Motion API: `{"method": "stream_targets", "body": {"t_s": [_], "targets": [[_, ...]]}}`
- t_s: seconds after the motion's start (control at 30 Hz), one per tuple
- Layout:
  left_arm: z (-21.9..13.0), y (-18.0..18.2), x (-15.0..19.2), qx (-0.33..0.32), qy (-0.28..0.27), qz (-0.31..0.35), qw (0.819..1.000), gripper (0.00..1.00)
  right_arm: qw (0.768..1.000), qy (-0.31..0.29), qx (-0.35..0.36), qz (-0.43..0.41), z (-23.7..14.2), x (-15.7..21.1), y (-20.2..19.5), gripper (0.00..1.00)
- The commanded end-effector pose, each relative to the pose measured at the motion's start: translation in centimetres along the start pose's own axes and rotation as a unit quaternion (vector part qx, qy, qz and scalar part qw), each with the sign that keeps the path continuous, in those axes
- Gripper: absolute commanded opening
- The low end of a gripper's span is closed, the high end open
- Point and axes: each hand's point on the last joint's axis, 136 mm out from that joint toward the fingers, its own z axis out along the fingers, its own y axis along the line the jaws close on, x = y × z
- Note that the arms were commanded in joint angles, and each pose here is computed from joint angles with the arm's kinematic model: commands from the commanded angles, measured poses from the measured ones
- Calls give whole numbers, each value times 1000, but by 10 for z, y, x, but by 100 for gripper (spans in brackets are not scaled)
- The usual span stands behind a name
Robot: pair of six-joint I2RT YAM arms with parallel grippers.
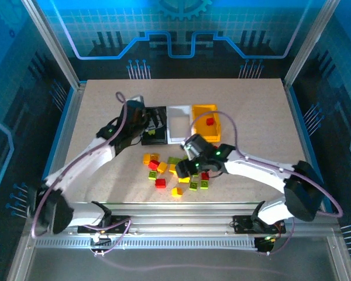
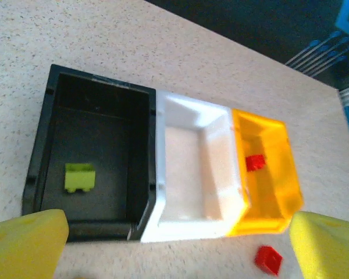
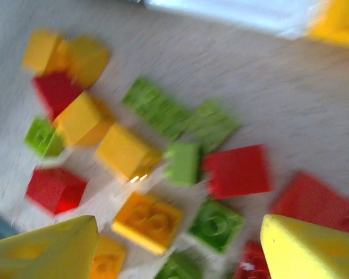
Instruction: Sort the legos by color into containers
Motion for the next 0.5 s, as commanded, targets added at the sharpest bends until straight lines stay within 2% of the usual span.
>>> {"method": "stream_targets", "body": {"t_s": [0.0,0.13,0.23,0.47], "targets": [[-21,29,27,-14,16,-8,1000,99,996,75,-8,-56,18,37,26,77],[-48,58,46,-33,12,-12,999,99,990,115,15,-82,43,62,38,78],[-60,72,56,-41,6,-16,999,99,988,123,36,-89,56,67,37,76],[-67,90,67,-62,9,-19,998,99,984,136,62,-101,71,70,39,68]]}}
